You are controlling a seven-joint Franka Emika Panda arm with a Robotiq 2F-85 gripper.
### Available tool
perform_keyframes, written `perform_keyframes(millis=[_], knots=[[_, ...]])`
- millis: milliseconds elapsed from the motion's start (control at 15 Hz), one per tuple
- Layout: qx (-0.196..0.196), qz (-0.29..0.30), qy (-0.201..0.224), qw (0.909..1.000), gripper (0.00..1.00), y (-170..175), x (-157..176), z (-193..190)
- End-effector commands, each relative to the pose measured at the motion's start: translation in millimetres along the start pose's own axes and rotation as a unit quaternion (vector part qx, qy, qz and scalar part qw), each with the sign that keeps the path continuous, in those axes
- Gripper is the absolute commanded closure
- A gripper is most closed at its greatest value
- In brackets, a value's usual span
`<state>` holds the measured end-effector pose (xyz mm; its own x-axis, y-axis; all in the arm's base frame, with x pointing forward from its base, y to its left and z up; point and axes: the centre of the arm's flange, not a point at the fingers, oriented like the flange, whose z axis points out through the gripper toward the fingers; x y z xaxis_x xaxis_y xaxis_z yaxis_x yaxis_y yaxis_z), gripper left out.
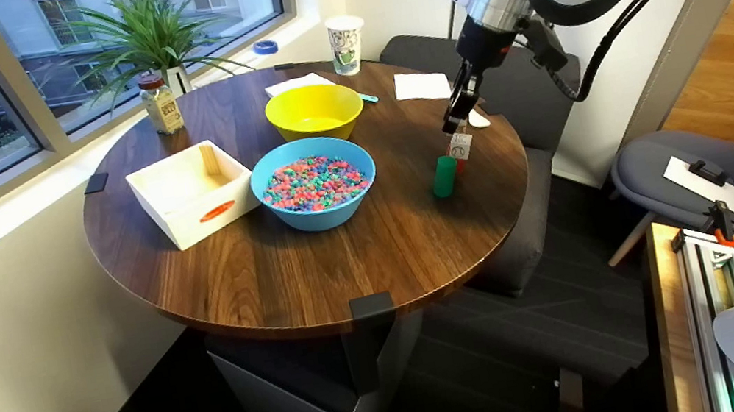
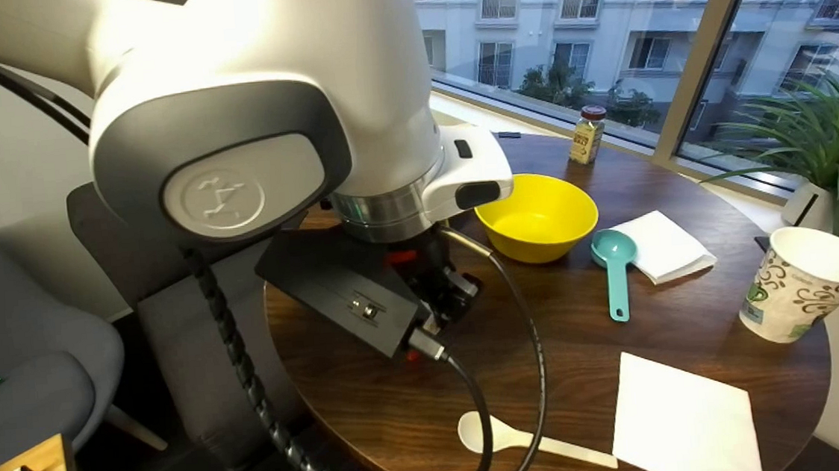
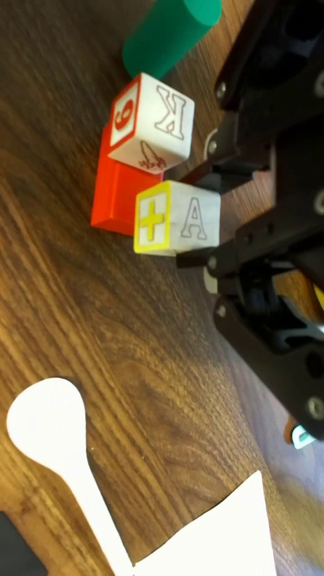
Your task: Pick up the white and red block and put it on the left side of the red rectangular block, pick up the white and yellow block and put it on the right side of the red rectangular block
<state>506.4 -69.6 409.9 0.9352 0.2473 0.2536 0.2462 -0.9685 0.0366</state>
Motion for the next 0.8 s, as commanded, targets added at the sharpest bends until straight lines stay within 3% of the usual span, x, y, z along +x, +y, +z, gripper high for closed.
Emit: perform_keyframes(millis=[0, 733], knots=[[0.000, 0.011, -0.014, 0.9998, 0.90, -7.4, -12.0, -3.1], [-0.006, 0.037, -0.016, 0.9992, 0.90, -6.3, -12.9, 1.6]])
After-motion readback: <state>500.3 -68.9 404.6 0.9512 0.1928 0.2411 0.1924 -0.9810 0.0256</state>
